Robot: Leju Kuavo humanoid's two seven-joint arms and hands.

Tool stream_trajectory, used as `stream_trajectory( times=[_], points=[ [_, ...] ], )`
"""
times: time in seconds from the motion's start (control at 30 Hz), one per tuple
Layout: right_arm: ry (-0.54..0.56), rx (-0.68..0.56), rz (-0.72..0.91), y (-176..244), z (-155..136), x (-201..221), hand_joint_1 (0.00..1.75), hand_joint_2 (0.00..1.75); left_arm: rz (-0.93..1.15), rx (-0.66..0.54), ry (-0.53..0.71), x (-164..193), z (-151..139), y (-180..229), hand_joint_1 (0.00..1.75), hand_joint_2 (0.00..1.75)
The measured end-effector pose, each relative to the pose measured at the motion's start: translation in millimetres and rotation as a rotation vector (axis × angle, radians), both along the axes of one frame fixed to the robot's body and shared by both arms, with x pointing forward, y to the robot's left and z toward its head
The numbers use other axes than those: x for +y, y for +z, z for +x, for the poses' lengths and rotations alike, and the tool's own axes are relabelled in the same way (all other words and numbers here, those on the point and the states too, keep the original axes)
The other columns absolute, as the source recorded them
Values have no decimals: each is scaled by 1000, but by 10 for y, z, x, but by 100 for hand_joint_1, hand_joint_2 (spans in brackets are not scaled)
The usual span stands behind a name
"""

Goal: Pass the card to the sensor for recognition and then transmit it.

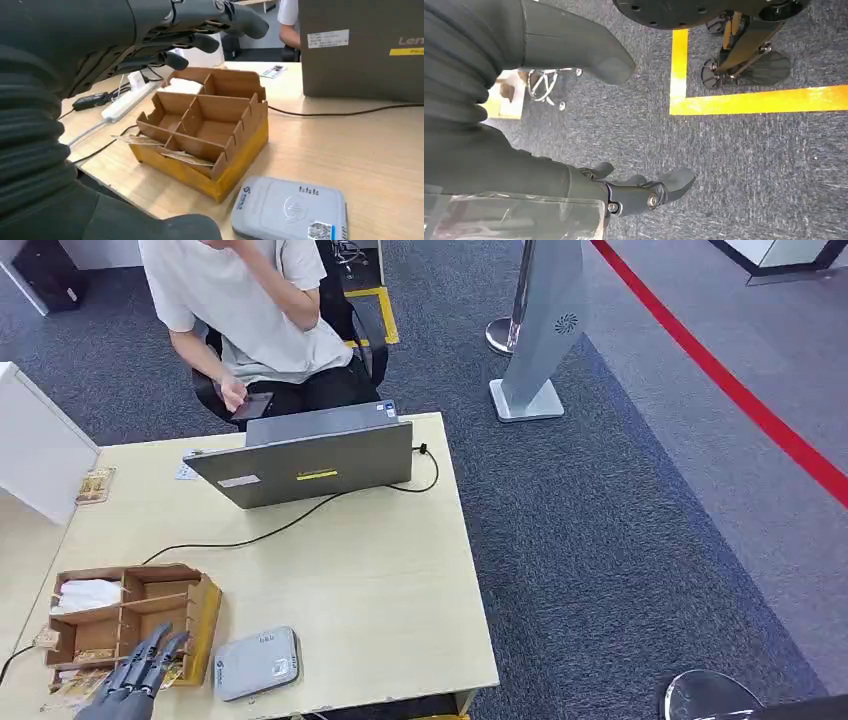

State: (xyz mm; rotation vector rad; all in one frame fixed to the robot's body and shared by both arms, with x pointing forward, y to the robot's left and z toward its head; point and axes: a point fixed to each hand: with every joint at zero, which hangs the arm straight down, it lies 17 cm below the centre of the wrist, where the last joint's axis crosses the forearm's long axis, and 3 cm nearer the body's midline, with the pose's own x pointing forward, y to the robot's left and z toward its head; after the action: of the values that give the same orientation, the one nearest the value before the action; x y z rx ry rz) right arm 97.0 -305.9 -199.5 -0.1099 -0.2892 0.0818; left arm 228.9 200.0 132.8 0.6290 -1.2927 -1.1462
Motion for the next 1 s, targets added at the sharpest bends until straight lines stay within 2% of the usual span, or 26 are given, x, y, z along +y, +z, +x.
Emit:
stream_trajectory(
  times=[0.2, 0.27, 0.37, 0.53, 0.87, 1.0],
  points=[
    [-5, 3, 7, 3, -18, 37, 0, 175, 96, -189, 41, 122, 304, 205, 0, 175],
    [0, 5, 13, 5, -18, 72, 0, 175, 135, -243, 84, 293, 440, 257, 0, 175],
    [15, 6, 15, 11, -23, 99, 0, 175, 149, -237, 186, 573, 521, 214, 0, 175],
    [26, 1, 18, 24, -1, 122, 0, 175, 136, -174, 345, 962, 481, 23, 0, 175],
    [35, -2, 20, 46, 12, 134, 0, 175, 87, -83, 498, 1247, 344, -267, 0, 175],
    [46, -1, 22, 46, 8, 150, 0, 175, 89, -110, 521, 1299, 352, -290, 0, 175]
  ],
)
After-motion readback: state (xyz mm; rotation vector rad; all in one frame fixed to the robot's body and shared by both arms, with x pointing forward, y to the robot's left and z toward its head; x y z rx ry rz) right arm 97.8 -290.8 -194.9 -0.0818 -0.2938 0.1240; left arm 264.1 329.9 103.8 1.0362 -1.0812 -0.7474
